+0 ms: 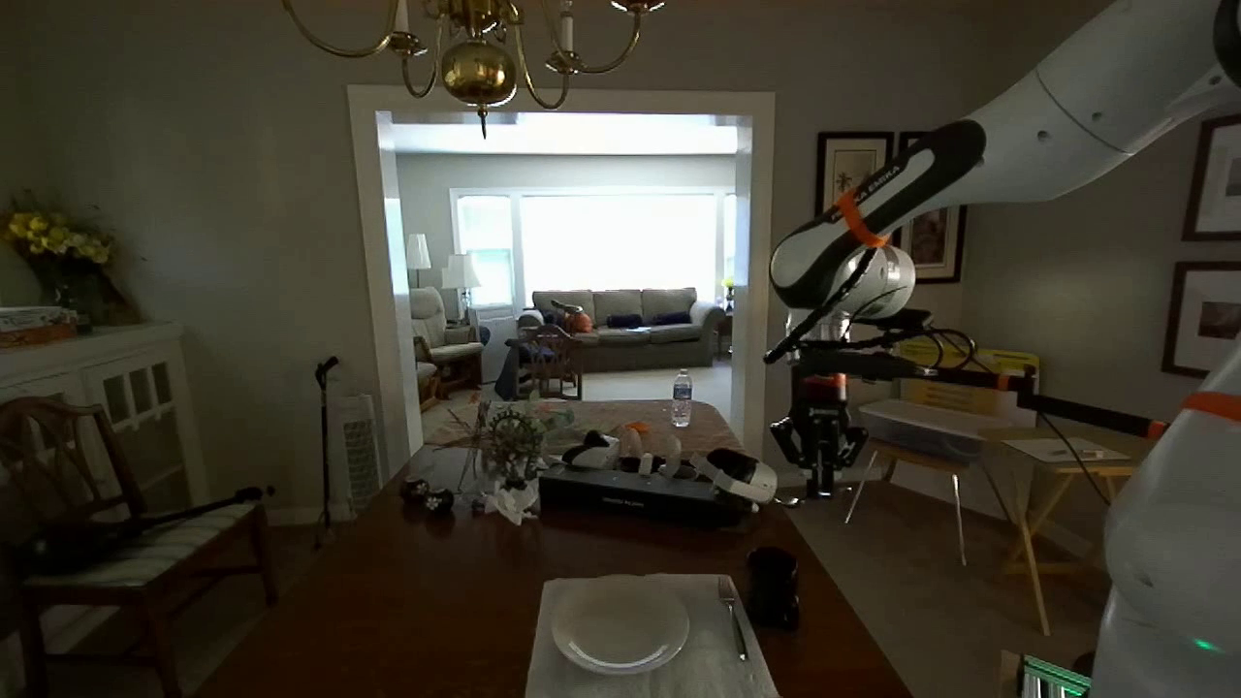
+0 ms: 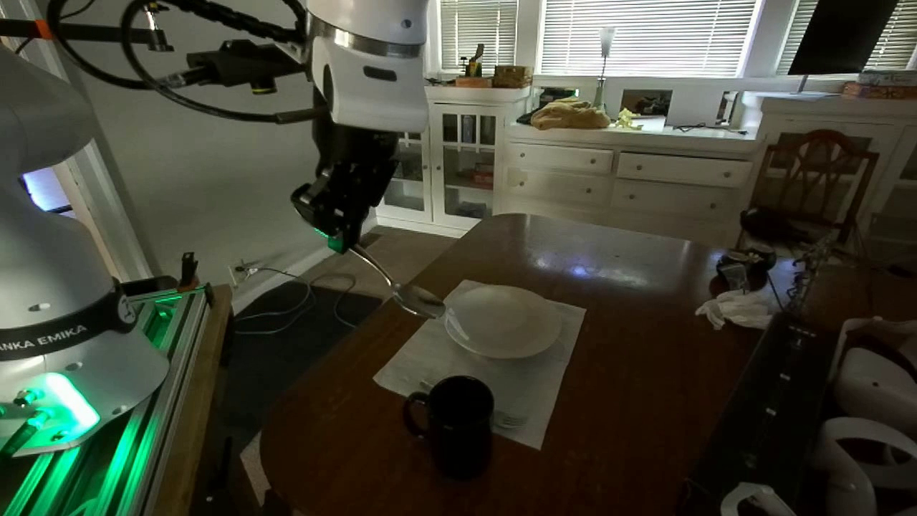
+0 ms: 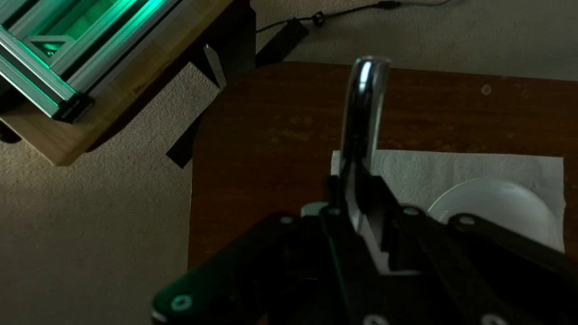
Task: Put the spoon in the cup
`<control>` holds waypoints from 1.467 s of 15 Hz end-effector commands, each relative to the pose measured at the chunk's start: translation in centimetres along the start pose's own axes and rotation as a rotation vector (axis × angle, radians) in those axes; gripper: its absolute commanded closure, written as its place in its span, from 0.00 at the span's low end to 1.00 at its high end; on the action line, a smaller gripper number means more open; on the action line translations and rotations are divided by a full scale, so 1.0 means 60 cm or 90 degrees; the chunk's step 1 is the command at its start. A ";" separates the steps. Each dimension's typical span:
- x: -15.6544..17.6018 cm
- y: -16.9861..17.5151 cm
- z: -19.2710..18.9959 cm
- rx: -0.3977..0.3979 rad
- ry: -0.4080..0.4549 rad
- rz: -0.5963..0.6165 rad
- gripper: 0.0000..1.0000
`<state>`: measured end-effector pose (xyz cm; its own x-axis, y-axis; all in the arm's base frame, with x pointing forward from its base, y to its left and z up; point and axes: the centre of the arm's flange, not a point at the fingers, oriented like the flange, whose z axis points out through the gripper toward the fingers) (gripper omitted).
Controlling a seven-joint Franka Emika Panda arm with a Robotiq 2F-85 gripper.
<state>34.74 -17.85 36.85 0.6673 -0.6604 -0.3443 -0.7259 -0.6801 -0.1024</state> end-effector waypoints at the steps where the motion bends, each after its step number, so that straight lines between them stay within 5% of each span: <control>1: 0.044 0.015 0.017 0.028 -0.066 0.022 0.95; 7: 0.103 0.023 0.069 0.065 -0.109 0.036 0.95; 21: 0.205 0.042 0.124 0.131 -0.110 0.049 0.95; 22: 0.189 0.044 0.129 0.103 -0.126 0.053 0.81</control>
<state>39.12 -24.67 25.42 0.5710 -0.6261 -0.5311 -0.8043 -0.5563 -0.2089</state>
